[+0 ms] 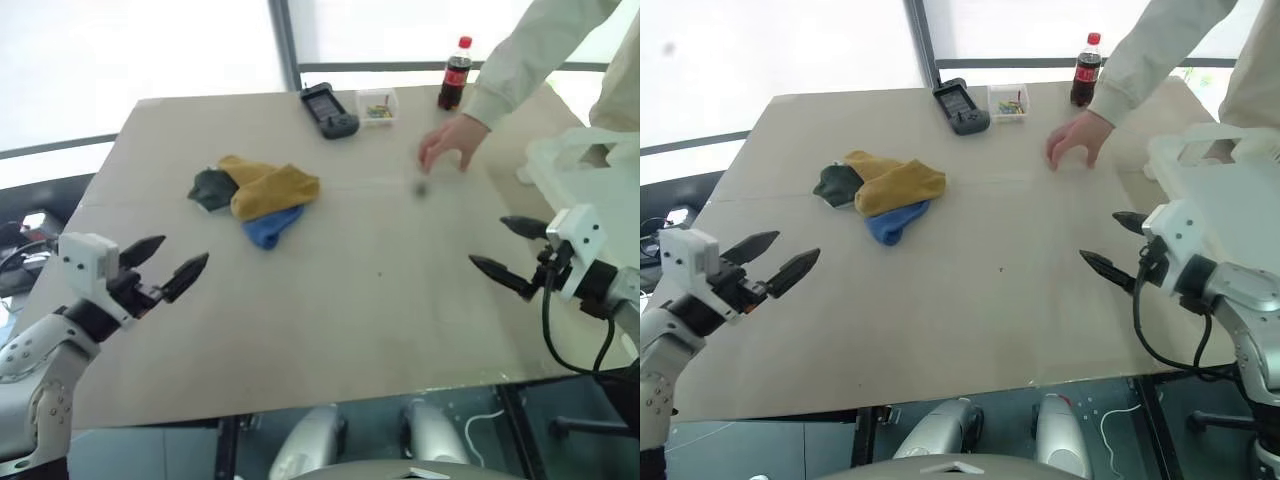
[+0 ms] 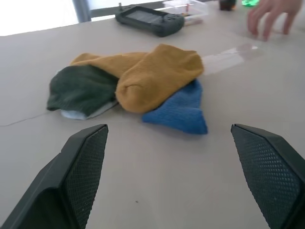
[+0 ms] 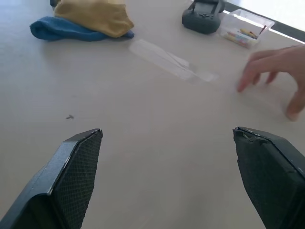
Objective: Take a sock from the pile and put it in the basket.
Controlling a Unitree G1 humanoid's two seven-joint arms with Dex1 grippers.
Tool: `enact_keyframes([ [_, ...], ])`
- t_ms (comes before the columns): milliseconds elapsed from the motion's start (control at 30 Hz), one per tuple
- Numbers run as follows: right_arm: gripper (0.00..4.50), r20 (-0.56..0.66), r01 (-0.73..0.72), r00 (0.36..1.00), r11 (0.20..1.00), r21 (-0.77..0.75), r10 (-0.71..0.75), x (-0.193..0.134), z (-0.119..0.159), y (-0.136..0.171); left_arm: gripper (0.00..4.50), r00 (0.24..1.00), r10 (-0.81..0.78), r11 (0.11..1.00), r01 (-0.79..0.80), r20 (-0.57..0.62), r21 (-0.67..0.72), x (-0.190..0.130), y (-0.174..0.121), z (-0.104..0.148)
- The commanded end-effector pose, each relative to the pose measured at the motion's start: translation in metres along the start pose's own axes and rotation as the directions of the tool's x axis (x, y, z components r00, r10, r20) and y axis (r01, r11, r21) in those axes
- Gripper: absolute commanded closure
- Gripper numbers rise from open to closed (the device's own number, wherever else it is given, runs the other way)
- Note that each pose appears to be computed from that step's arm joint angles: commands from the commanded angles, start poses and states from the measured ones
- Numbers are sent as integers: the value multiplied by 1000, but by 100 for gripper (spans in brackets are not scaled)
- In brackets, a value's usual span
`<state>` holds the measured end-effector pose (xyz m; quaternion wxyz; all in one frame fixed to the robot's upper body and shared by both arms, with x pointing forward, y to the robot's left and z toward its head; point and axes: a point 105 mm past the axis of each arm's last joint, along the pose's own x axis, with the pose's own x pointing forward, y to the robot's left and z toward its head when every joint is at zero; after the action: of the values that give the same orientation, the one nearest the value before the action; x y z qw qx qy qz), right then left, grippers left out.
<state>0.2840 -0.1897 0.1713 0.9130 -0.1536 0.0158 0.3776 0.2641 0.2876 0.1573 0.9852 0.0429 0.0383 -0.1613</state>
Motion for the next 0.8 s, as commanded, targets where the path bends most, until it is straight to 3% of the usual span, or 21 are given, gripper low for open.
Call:
enact_keyframes([
  [33,0,62,-48,997,995,-86,53,11,20,11,10,989,95,995,-99,-110,-26,12,8,-1],
  [200,0,84,-50,994,983,-176,66,36,28,25,10,988,113,991,-121,-108,-64,49,8,12],
  [500,0,260,-109,957,989,-97,131,62,46,46,10,963,257,963,-262,-83,-61,126,6,24],
  [800,0,291,-97,949,990,-105,124,66,49,50,10,941,326,942,-332,-95,-57,149,9,16],
])
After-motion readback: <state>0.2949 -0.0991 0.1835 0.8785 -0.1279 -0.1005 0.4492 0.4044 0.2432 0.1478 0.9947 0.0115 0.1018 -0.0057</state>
